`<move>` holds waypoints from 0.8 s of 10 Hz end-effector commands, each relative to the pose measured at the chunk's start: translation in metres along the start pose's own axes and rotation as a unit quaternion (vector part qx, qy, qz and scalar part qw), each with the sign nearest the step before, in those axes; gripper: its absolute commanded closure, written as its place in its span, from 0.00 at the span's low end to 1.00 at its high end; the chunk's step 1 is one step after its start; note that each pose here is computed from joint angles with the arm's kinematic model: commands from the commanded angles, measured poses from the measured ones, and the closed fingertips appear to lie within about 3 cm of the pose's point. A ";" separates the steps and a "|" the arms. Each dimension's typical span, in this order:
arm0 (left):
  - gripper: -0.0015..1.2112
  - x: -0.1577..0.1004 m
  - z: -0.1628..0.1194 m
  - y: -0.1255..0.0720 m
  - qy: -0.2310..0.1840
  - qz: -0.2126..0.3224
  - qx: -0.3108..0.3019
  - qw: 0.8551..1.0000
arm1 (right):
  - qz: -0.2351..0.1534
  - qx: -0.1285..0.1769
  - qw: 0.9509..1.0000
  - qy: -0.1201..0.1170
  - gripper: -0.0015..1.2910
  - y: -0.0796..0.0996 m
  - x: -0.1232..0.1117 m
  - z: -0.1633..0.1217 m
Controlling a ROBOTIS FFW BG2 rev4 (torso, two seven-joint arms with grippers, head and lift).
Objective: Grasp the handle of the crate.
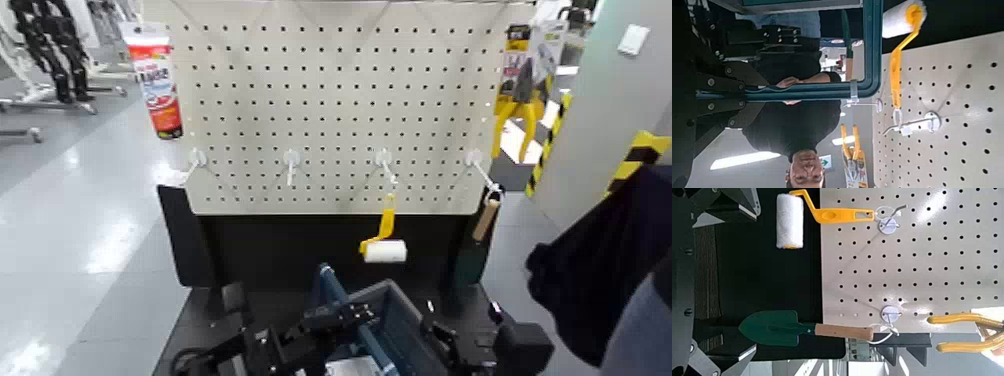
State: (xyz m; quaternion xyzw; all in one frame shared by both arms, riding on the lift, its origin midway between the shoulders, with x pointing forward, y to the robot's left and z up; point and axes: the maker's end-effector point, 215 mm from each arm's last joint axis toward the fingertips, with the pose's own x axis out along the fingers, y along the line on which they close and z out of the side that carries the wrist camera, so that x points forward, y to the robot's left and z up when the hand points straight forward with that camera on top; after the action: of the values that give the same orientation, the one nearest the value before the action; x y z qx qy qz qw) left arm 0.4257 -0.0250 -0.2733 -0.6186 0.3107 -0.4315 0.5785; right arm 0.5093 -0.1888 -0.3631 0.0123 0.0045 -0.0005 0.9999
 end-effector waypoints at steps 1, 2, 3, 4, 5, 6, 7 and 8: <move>0.98 0.002 -0.008 -0.009 0.012 -0.010 -0.014 1.000 | 0.000 0.001 1.000 0.000 0.11 0.000 0.000 0.000; 0.98 0.002 -0.008 -0.009 0.013 -0.011 -0.015 1.000 | 0.000 0.001 1.000 -0.001 0.11 0.000 0.000 0.000; 0.98 0.002 -0.008 -0.008 0.014 -0.010 -0.015 1.000 | 0.000 0.001 1.000 -0.001 0.11 0.000 -0.001 0.000; 0.98 0.002 -0.008 -0.008 0.014 -0.009 -0.015 1.000 | 0.000 0.000 1.000 -0.001 0.11 0.001 -0.001 0.000; 0.98 0.002 -0.009 -0.008 0.015 -0.010 -0.015 1.000 | 0.000 -0.001 1.000 -0.005 0.11 0.001 -0.001 0.002; 0.98 0.001 -0.008 -0.007 0.015 -0.009 -0.015 1.000 | 0.000 -0.003 1.000 -0.006 0.11 0.001 -0.001 0.002; 0.98 0.001 -0.008 -0.008 0.015 -0.009 -0.014 1.000 | 0.000 -0.005 1.000 -0.008 0.11 0.001 -0.001 0.003; 0.98 0.001 -0.008 -0.007 0.015 -0.009 -0.015 1.000 | 0.001 -0.005 1.000 -0.007 0.11 0.002 -0.001 0.003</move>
State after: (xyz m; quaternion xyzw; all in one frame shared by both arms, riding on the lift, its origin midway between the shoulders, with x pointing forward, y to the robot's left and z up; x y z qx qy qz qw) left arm 0.4183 -0.0285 -0.2657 -0.6233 0.3201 -0.4411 0.5608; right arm 0.5084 -0.1874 -0.3599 0.0072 -0.0028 0.0002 1.0000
